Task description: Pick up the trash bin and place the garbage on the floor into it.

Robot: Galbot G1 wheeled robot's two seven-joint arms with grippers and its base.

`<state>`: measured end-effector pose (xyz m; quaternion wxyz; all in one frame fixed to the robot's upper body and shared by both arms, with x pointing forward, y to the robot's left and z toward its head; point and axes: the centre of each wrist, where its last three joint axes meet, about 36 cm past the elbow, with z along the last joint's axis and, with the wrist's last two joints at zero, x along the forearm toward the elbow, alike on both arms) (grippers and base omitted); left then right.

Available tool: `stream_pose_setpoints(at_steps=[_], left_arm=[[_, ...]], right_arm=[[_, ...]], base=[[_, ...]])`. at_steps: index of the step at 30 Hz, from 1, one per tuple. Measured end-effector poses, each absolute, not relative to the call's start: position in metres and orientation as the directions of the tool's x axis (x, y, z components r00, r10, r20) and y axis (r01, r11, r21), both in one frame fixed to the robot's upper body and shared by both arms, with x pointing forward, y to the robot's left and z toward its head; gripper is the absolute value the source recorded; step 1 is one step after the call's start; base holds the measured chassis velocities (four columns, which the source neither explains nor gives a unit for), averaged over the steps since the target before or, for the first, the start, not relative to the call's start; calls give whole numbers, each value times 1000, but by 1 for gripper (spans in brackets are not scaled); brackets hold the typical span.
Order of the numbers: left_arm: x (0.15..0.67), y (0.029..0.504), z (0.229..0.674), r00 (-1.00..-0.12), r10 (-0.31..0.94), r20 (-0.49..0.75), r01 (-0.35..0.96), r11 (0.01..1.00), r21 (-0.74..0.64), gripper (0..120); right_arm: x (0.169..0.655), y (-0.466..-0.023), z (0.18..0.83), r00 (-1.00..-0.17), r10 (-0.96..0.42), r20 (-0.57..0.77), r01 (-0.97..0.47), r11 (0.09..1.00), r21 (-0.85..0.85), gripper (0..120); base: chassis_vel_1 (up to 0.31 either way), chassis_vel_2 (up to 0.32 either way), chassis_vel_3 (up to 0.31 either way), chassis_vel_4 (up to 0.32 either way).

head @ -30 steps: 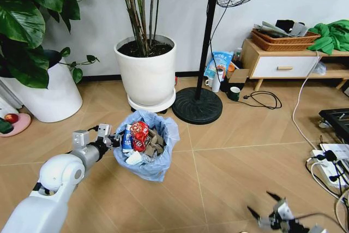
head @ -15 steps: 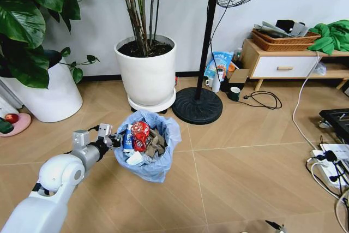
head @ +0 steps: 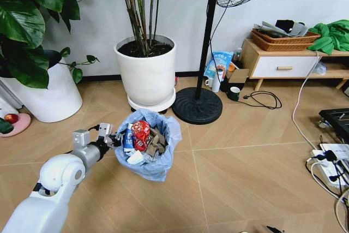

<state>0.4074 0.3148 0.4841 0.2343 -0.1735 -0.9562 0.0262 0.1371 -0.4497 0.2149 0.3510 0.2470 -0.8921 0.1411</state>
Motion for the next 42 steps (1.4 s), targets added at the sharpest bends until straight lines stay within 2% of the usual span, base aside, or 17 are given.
stream_pose_setpoints(at_steps=[10,24,28,30,32,35,37,38,40,42], left_arm=[[409,316,486,-831,341,439,319,939,-124,0],[414,320,485,-832,331,445,309,943,-124,0],[417,321,485,-834,329,443,306,944,-124,0],[419,321,484,-835,329,442,305,944,-125,0],[420,321,484,-835,328,442,305,944,-125,0],[422,322,483,-834,328,443,304,944,-127,0],[422,322,483,-834,327,443,303,944,-127,0],[424,323,483,-835,327,443,302,945,-127,0],[425,324,483,-836,326,442,301,945,-128,0],[426,324,483,-836,325,442,300,945,-128,0]], right_arm=[[159,-434,195,-631,-345,695,-534,843,-67,90],[171,-436,188,-611,-343,714,-541,839,-60,81],[176,-429,185,-609,-350,712,-544,838,-54,75],[180,-426,184,-612,-350,709,-541,839,-53,63],[182,-426,184,-612,-349,709,-541,839,-54,59],[186,-426,183,-614,-346,709,-539,841,-57,45],[187,-425,183,-615,-345,709,-538,841,-57,43],[188,-424,182,-617,-344,708,-535,843,-57,34],[190,-423,181,-619,-343,707,-533,844,-57,26],[191,-422,181,-619,-343,706,-533,844,-57,23]], base=[[0,0,0,0],[0,0,0,0],[0,0,0,0],[0,0,0,0],[0,0,0,0],[0,0,0,0],[0,0,0,0],[0,0,0,0],[0,0,0,0],[0,0,0,0]])
